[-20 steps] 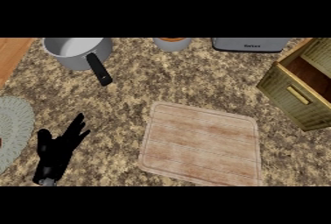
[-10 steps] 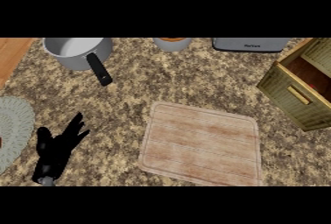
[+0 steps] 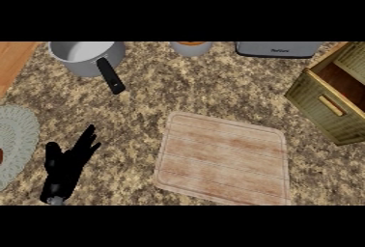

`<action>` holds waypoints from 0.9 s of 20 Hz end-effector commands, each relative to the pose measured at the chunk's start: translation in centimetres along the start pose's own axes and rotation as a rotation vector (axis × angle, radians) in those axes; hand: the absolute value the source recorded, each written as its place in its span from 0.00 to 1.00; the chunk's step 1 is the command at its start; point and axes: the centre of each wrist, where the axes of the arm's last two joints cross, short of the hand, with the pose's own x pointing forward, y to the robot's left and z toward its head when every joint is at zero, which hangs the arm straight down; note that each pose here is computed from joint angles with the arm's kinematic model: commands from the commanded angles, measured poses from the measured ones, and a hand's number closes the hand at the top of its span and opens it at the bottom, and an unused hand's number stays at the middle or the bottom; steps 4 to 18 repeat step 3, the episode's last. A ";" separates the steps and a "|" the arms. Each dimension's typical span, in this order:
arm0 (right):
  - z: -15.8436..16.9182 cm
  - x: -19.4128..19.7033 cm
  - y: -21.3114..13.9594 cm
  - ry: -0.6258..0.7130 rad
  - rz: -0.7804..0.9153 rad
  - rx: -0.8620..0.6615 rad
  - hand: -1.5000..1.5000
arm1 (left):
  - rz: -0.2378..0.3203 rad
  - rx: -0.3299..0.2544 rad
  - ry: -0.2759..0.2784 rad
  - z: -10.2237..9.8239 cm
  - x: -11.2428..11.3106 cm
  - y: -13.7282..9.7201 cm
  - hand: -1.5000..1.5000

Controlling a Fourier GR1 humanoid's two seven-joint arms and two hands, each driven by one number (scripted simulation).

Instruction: Pick the tomato from the cutting board and place it in the basket

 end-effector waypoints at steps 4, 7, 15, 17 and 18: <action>4.0 0.2 -5.2 0.057 -0.029 -0.079 0.00 | 0.001 0.001 0.106 0.6 -1.8 0.9 0.50; 4.0 0.2 -5.2 0.057 -0.029 -0.079 0.00 | 0.001 0.001 0.106 0.6 -1.8 0.9 0.50; 4.0 0.2 -5.2 0.057 -0.029 -0.079 0.00 | 0.001 0.001 0.106 0.6 -1.8 0.9 0.50; 4.0 0.2 -5.2 0.057 -0.029 -0.079 0.00 | 0.001 0.001 0.106 0.6 -1.8 0.9 0.50; 4.0 0.2 -5.2 0.057 -0.029 -0.079 0.00 | 0.001 0.001 0.106 0.6 -1.8 0.9 0.50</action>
